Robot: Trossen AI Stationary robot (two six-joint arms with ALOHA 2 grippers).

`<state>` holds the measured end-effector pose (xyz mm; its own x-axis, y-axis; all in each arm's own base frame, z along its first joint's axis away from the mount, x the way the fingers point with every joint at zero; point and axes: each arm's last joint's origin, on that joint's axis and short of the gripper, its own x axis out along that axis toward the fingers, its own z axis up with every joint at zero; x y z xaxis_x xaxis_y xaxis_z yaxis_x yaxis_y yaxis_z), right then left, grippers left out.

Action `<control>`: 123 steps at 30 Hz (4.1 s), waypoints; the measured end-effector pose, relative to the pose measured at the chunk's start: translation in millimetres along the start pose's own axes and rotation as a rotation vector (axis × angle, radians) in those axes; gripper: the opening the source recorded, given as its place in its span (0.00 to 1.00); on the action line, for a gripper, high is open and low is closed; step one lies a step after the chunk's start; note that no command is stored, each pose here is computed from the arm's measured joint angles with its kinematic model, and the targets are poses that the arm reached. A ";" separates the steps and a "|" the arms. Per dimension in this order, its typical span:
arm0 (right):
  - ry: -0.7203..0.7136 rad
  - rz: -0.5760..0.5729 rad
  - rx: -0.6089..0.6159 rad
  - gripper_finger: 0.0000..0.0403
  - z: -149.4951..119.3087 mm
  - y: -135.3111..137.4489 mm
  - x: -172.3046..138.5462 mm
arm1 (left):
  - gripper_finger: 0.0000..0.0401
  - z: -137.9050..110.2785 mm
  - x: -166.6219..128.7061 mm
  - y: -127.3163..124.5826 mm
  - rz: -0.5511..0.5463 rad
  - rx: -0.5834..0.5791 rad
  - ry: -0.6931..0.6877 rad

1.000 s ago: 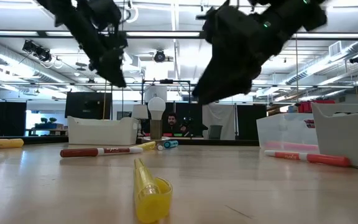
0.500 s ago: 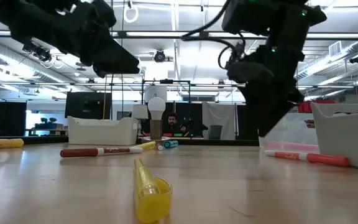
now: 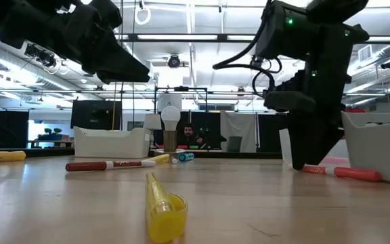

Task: Pick & Place Markers
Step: Put the orange marker pen into the gray bin, then adjust the gray bin on the table

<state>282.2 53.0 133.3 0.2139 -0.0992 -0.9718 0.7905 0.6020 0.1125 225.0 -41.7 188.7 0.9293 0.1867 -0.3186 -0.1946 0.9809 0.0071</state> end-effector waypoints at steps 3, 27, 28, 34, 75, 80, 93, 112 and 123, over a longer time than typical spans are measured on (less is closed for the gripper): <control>-0.011 -0.003 0.000 0.35 -0.4 -1.0 0.9 | 0.46 0.0 0.0 0.0 0.000 0.000 0.000; -0.521 0.454 -0.232 0.03 8.8 36.0 -76.6 | 0.46 0.0 0.0 0.1 0.000 0.000 0.000; -0.537 0.472 -0.241 0.03 2.6 34.2 -88.7 | 0.46 -0.1 0.0 0.1 0.000 0.000 0.001; -0.504 0.510 -0.214 0.02 -46.9 5.5 -144.6 | 0.46 -0.1 0.0 0.1 0.000 0.000 0.001; -0.004 -0.131 0.324 0.51 -133.4 -26.2 -91.7 | 0.46 0.1 0.1 0.3 0.001 -0.008 0.000; -0.004 -0.096 0.307 0.55 -116.7 -35.6 -116.4 | 0.46 0.2 0.1 0.3 0.001 -0.008 0.000; 0.109 -0.163 -0.219 0.43 -76.1 -65.0 -132.0 | 0.46 0.3 0.2 0.3 0.001 -0.008 -0.001; 0.336 -0.278 -0.477 0.30 -61.9 -64.0 -88.2 | 0.46 0.2 0.2 0.3 0.001 -0.008 0.000; 0.332 -0.176 -0.699 0.12 -66.0 -65.5 -68.7 | 0.46 0.3 0.2 0.3 0.001 -0.008 0.000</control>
<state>177.8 72.6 179.0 -0.1500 -0.0640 -0.9866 0.2300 0.9683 -0.0978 225.2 -41.4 188.9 0.9292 0.1877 -0.3183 -0.1980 0.9802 -0.0001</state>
